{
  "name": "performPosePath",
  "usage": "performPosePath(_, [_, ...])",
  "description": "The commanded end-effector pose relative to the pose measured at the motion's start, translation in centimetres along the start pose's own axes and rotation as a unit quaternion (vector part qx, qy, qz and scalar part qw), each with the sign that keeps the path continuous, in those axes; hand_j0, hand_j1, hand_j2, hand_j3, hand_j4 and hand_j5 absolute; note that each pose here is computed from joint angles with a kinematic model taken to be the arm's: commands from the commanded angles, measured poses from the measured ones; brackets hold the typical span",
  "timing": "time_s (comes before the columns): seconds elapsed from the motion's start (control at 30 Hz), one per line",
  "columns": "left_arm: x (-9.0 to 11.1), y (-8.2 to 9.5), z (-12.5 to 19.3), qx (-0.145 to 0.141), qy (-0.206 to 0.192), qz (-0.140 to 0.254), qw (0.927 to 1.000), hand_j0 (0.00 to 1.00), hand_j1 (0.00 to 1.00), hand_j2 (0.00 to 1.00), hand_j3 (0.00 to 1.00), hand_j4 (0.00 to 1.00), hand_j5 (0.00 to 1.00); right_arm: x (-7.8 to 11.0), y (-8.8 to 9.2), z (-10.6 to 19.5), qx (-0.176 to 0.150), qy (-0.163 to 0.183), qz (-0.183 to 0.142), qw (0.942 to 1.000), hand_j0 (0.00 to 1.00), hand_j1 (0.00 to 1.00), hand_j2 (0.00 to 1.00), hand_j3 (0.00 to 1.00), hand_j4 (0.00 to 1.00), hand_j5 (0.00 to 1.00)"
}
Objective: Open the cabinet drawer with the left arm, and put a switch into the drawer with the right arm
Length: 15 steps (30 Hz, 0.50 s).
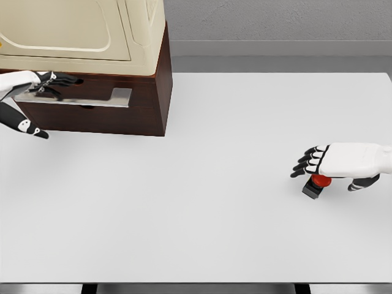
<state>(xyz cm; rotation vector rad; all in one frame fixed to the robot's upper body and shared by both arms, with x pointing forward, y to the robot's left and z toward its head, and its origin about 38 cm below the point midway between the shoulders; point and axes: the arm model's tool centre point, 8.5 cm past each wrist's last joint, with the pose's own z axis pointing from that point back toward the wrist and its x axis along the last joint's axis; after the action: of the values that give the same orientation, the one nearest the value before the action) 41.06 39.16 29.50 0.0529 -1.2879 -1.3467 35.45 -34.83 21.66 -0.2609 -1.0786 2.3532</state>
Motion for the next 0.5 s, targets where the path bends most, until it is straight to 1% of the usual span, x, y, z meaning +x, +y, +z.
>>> performPosePath(0.0, [-0.28,-0.1,0.04,-0.003,0.011,-0.011,0.9999,1.0,1.0,1.0,1.0,1.0,1.0,-0.1,-0.01,0.05,-0.002,0.001,-0.003,1.0,1.0,1.0,1.0,1.0,1.0,1.0])
performPosePath(0.17, [-0.11,0.09,0.03,-0.001,0.009,-0.013,0.9999,1.0,1.0,1.0,1.0,1.0,1.0,-0.17,0.0,-0.23,-0.004,0.0,-0.006,1.0,1.0,1.0,1.0,1.0,1.0,1.0])
performPosePath(0.2, [-0.12,0.11,0.08,-0.001,0.009,-0.013,0.9999,1.0,1.0,1.0,1.0,1.0,1.0,-0.04,0.25,-0.36,-0.002,-0.002,-0.008,1.0,1.0,1.0,1.0,1.0,1.0,1.0])
performPosePath(0.47, [-0.65,-0.87,-0.27,-0.013,0.013,-0.007,0.9998,1.0,1.0,1.0,1.0,1.0,1.0,0.07,0.54,-0.67,-0.003,-0.006,-0.012,0.9999,1.0,1.0,1.0,1.0,1.0,1.0])
